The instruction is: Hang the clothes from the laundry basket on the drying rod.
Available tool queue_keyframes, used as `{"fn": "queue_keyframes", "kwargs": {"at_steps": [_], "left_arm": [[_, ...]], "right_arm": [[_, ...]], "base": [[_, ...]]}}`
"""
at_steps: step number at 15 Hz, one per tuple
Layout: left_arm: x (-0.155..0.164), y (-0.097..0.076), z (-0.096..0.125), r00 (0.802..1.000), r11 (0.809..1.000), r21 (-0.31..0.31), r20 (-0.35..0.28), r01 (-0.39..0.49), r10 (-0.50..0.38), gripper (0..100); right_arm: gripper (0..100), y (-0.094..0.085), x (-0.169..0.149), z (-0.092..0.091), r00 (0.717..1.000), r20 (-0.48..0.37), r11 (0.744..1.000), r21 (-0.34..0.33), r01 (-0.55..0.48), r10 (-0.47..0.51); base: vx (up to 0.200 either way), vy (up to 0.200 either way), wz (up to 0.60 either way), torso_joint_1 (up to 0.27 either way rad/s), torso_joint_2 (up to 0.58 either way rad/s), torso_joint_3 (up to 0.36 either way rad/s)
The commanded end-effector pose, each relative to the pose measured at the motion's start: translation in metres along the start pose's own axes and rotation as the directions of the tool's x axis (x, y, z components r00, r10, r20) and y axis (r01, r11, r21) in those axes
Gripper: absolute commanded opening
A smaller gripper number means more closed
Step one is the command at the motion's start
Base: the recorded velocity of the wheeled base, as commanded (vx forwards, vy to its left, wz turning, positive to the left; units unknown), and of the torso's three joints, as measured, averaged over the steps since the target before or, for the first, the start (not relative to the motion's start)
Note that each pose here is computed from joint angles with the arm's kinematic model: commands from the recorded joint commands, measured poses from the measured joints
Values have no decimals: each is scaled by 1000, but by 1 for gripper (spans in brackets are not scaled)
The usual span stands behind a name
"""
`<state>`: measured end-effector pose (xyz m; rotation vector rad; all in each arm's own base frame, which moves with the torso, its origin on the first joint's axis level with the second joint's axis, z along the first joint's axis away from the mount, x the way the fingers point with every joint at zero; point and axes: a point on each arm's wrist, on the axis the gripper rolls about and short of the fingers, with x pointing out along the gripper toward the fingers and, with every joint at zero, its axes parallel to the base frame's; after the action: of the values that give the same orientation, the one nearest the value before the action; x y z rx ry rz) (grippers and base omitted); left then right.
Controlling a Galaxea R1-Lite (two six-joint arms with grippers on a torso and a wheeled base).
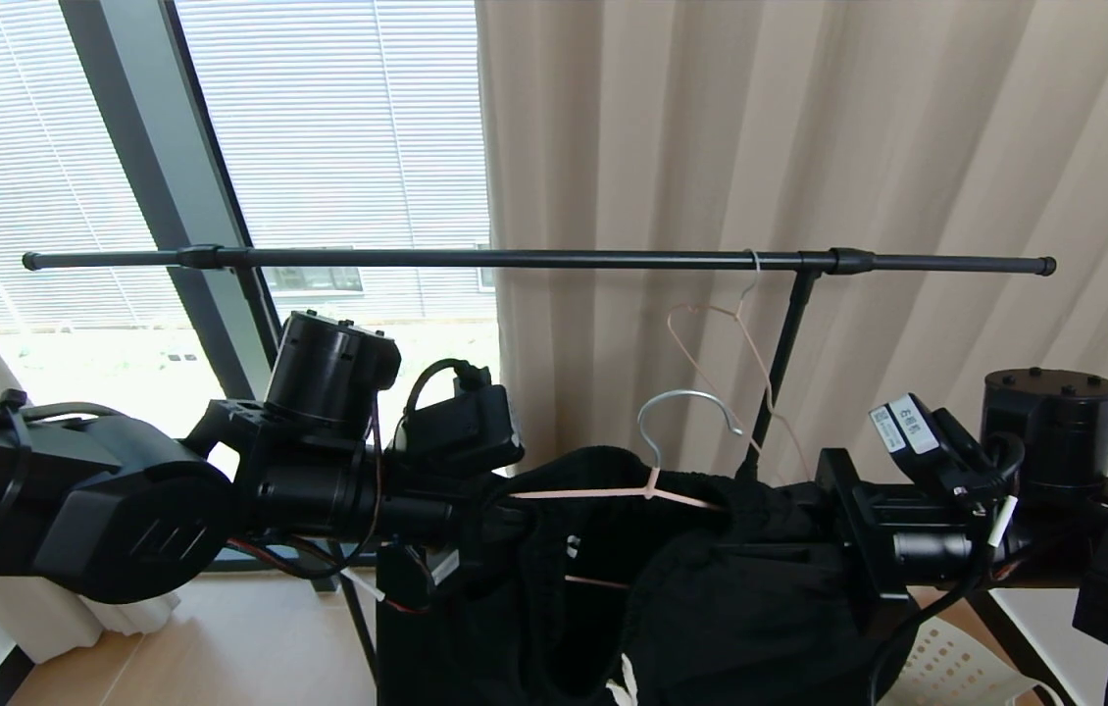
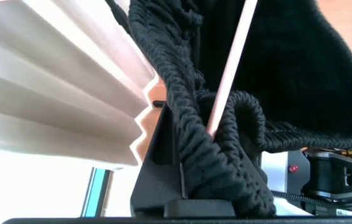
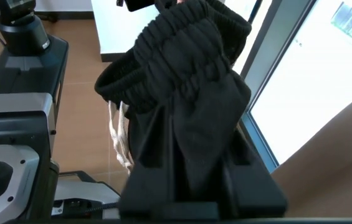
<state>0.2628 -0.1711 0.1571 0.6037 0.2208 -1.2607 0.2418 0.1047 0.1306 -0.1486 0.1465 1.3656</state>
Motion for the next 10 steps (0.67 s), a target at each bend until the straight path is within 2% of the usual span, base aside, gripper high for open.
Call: {"fn": "queue_keyframes", "kwargs": {"at_steps": [1,4,10], "left_arm": [[-2,1,1,1000,1000,8,12,-15,15,0],[-8,5,-2,999,999,9,18,-48,48,0],[-24,7,-2,996,996,5,20,-91,90,0]], "right_arm": [[100,-2,-3,-1,1000,-2,1000,2,14,-14],[100,-10,-14,-2,998,2,998,4,62,-62],[100,-16,-26,0,993,34,992,-41,117,-116]], "base": [[0,0,0,0,0,0],[0,0,0,0,0,0],[0,0,0,0,0,0]]}}
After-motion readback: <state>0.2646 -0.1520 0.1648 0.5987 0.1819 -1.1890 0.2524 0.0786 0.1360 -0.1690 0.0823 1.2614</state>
